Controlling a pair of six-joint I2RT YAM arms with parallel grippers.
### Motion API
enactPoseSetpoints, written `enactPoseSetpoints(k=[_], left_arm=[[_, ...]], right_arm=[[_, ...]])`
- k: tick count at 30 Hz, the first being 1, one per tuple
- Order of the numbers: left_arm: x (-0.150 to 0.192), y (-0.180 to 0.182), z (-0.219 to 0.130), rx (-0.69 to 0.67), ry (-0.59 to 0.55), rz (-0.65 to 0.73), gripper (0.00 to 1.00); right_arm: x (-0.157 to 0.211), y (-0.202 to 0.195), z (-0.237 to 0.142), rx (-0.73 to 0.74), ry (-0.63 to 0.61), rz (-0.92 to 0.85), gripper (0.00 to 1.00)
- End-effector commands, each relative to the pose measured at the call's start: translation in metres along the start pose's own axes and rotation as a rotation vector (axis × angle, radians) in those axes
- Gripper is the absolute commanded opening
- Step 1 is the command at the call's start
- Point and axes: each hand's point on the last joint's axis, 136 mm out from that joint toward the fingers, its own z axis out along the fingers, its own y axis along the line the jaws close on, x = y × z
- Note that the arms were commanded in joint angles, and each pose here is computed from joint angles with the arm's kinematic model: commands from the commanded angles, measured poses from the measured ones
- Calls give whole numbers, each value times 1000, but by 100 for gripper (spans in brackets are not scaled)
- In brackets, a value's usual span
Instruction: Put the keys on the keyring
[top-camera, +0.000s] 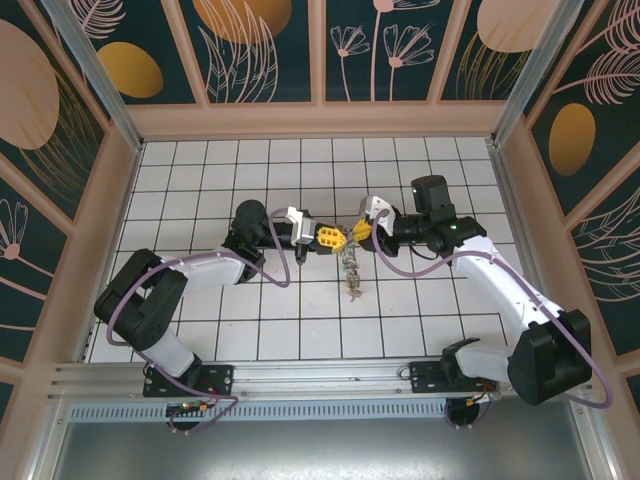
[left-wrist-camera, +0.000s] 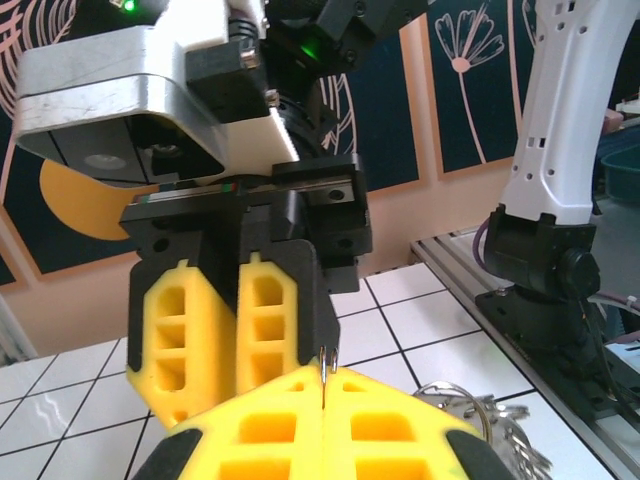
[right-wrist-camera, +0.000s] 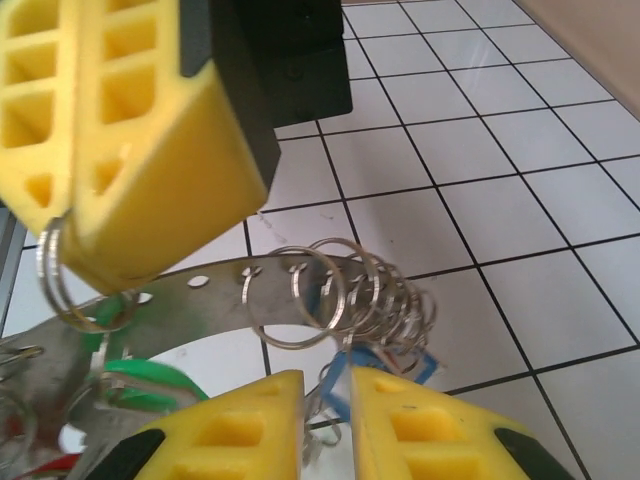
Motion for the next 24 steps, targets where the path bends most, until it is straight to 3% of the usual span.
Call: enactPoseSetpoints(k=[1,6,13,17,19,22,24], left_arm=[[-20,-5,0,26,-45,85,0],[-22,-3,0,16,-45,87,0],[-21,-5,0,15,-29,86,0],[-19,-4,0,17,-15,90,0],[-18,-4,0,16,-13,90,0],[-19,-4,0,18,-14,90,0],[-19,-3,0,16,-15,93,0]], right_arm=[[-9,7,-6,-21,-37,-41,16],[-18,10,-11,-34,-52,-48,18],[-15,25,-26,-6,-60,-129,37],[-22,37,-21,-54,-82,-132,39],[-23,41,-13,-77,-83,-127,37],[-20,37,-6,-91,-71,-80,19],[-15,32,-2,-81,-50,-51,15]])
